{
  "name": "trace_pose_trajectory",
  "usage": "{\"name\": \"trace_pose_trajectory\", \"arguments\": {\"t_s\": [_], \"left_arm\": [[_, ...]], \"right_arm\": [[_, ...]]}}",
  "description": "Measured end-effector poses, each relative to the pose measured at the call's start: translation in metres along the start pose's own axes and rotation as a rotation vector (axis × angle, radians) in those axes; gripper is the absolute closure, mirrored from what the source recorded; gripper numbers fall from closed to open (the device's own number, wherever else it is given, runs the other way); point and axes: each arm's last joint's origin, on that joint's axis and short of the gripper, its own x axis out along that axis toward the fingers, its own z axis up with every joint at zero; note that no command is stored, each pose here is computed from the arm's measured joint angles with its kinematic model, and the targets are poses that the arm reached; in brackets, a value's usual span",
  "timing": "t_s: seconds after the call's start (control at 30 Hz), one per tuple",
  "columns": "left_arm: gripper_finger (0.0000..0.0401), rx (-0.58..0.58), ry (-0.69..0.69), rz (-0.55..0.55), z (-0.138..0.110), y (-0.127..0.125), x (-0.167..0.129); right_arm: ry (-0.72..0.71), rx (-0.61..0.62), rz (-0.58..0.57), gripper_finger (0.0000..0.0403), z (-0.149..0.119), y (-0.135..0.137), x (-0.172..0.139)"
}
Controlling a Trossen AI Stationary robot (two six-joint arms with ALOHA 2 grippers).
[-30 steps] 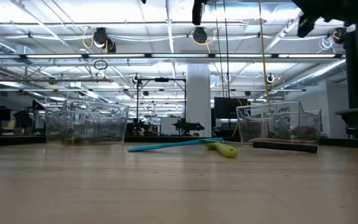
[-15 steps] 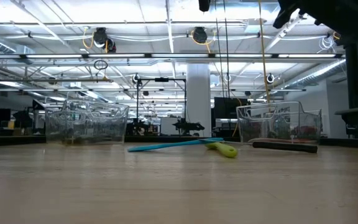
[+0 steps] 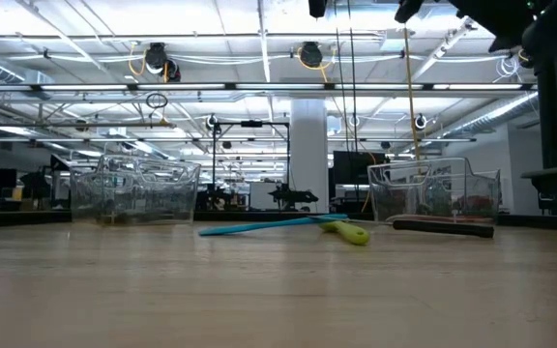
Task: Pick & Place Kitchen Items
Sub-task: Put the pink spatula into the bottom transparent bin
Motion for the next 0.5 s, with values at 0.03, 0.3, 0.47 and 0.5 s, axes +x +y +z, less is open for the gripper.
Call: {"name": "trace_pose_trajectory", "arguments": {"t_s": [0.03, 0.3, 0.47, 0.5], "left_arm": [[0.0359, 0.000, -0.001, 0.000, 0.000, 0.000, 0.000], [0.0359, 0.000, 0.000, 0.000, 0.000, 0.000, 0.000], [0.0359, 0.001, 0.000, 0.000, 0.000, 0.000, 0.000], [0.0359, 0.001, 0.000, 0.000, 0.000, 0.000, 0.000]], "right_arm": [[-0.003, -0.003, 0.000, 0.0157, 0.001, -0.001, 0.003], [0.006, 0.006, 0.022, 0.0150, 0.001, -0.006, 0.020], [0.010, 0.008, 0.033, 0.0177, 0.000, -0.006, 0.022], [0.011, 0.003, 0.035, 0.0188, 0.000, -0.005, 0.022]]}}
